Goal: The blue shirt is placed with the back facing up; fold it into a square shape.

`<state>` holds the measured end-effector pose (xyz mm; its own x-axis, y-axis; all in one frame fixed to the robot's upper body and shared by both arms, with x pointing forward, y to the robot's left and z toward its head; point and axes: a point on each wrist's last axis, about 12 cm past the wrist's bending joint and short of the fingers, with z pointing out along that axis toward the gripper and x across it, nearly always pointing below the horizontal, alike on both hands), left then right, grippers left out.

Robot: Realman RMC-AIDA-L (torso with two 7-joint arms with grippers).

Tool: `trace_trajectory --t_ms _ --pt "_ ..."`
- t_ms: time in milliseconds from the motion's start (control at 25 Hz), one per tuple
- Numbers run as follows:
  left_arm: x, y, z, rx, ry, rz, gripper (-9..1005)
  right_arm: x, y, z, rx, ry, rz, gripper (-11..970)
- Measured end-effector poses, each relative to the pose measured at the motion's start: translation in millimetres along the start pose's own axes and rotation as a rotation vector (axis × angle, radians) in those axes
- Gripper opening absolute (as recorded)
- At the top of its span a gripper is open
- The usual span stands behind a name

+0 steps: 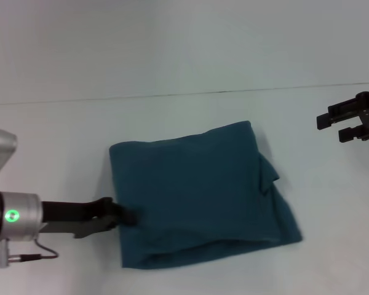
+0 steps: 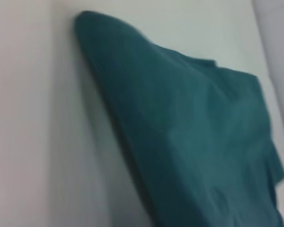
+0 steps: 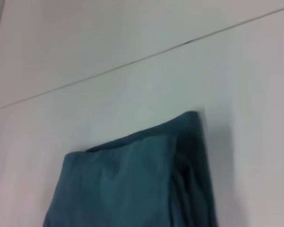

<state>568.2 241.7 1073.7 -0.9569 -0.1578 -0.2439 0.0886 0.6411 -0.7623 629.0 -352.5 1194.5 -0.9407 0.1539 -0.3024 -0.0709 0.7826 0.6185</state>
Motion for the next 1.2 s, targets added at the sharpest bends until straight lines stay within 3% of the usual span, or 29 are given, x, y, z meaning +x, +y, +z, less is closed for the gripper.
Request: trace_trajectory --t_ms 240,600,720,840,880,920,1040,1200 --pt "-6.0 10.9 -17.2 -0.040 -0.015 -0.013 75 0.5 -0.5 -0.1 0.000 0.001 0.002 744" --pt "-16.7 8.6 -28.2 -0.091 0.030 0.057 76 -0.9 3.5 2.4 -0.003 0.006 -0.007 744" --pt "-23.1 10.7 -46.2 -0.093 -0.015 0.033 182 -0.7 3.9 2.8 -0.004 0.009 -0.007 744" --pt "-24.7 12.0 -66.5 -0.035 -0.094 -0.011 292 -0.5 3.5 2.6 -0.006 0.009 -0.005 744" --pt "-20.1 8.7 -73.6 0.065 -0.134 -0.042 332 -0.2 3.1 2.4 -0.006 0.008 -0.003 744" --pt "-20.1 8.7 -73.6 0.065 -0.134 -0.042 373 -0.2 3.1 2.4 -0.006 0.008 -0.003 744" --pt "-5.9 1.2 -62.0 0.200 -0.102 -0.083 493 0.1 2.4 2.3 -0.006 0.006 -0.001 744" --pt "10.5 -12.0 -29.0 0.282 -0.030 -0.112 579 -0.6 3.5 2.9 -0.007 0.005 -0.003 744"
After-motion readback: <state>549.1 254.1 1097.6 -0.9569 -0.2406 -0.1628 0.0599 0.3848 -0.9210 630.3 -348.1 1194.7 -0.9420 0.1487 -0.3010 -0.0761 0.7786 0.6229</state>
